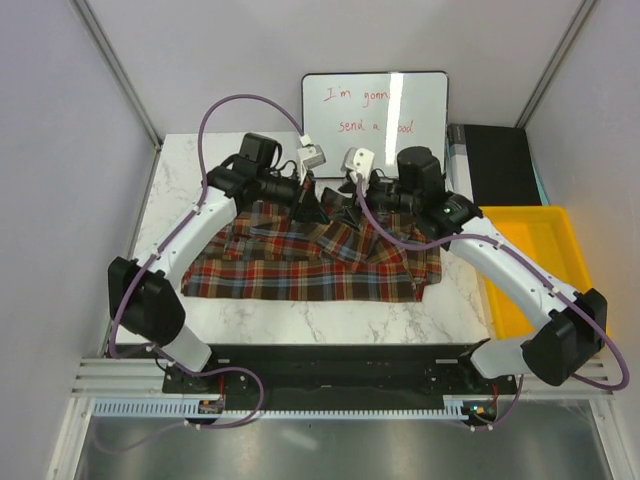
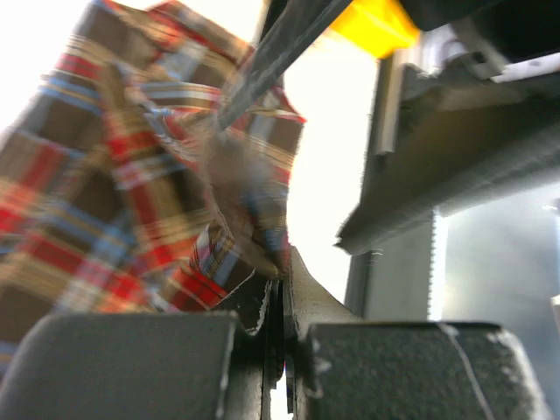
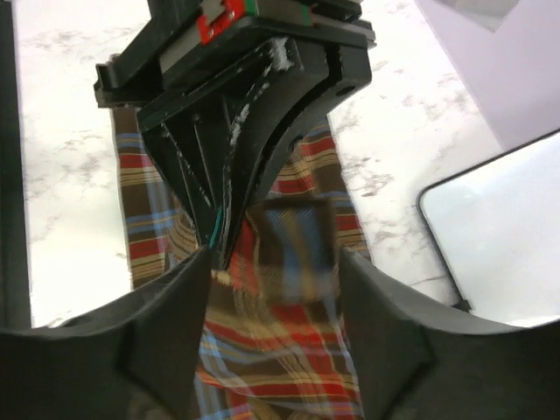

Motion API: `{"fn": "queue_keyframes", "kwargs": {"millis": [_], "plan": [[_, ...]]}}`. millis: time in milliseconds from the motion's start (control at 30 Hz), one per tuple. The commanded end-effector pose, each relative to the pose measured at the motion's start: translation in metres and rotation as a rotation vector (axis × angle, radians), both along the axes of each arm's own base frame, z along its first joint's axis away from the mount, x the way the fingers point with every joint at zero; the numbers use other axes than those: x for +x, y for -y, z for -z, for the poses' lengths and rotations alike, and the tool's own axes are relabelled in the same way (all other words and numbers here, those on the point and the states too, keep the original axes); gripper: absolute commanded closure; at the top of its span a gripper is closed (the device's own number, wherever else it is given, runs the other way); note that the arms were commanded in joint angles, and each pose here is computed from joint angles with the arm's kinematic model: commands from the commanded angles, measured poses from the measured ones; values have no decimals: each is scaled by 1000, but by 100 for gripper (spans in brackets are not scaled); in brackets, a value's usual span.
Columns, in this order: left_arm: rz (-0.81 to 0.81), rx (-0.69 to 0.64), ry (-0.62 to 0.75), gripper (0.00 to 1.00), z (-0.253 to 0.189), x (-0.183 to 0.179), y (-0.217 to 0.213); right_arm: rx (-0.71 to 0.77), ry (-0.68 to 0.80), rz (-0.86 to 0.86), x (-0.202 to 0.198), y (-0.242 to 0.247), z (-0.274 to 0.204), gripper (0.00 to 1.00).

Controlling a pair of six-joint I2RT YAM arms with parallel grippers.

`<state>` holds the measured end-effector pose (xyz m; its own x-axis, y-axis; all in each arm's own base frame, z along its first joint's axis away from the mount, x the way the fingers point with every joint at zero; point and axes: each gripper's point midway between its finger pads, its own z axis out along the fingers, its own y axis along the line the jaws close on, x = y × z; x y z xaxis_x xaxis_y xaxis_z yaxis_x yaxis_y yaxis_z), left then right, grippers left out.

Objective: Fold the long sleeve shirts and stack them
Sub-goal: Fold the shirt

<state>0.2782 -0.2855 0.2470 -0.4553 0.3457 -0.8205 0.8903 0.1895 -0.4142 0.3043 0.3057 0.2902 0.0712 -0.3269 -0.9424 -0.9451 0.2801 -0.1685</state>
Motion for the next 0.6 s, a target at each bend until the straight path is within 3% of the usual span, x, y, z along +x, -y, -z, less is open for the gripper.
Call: {"fn": "queue_keyframes", "kwargs": {"millis": [0,100,133,200,333,433,567], "plan": [[-65,88,264,98,-19,40,-10,76,-14,196,13,26,-22,17],[-77,212,596,98,-40,81,-19,56,-214,296,19,59,5,15],[-31,245,774,98,-59,94,-20,62,-261,346,29,77,10,15],[28,305,952,98,-72,100,-14,57,-372,342,25,89,24,15],[238,393,1309,98,-82,95,10,111,-451,377,43,121,24,13],[367,407,1443,96,-71,77,36,139,-489,396,57,135,24,14],[542,403,1485,96,-28,37,39,95,-545,386,59,147,41,21]]}}
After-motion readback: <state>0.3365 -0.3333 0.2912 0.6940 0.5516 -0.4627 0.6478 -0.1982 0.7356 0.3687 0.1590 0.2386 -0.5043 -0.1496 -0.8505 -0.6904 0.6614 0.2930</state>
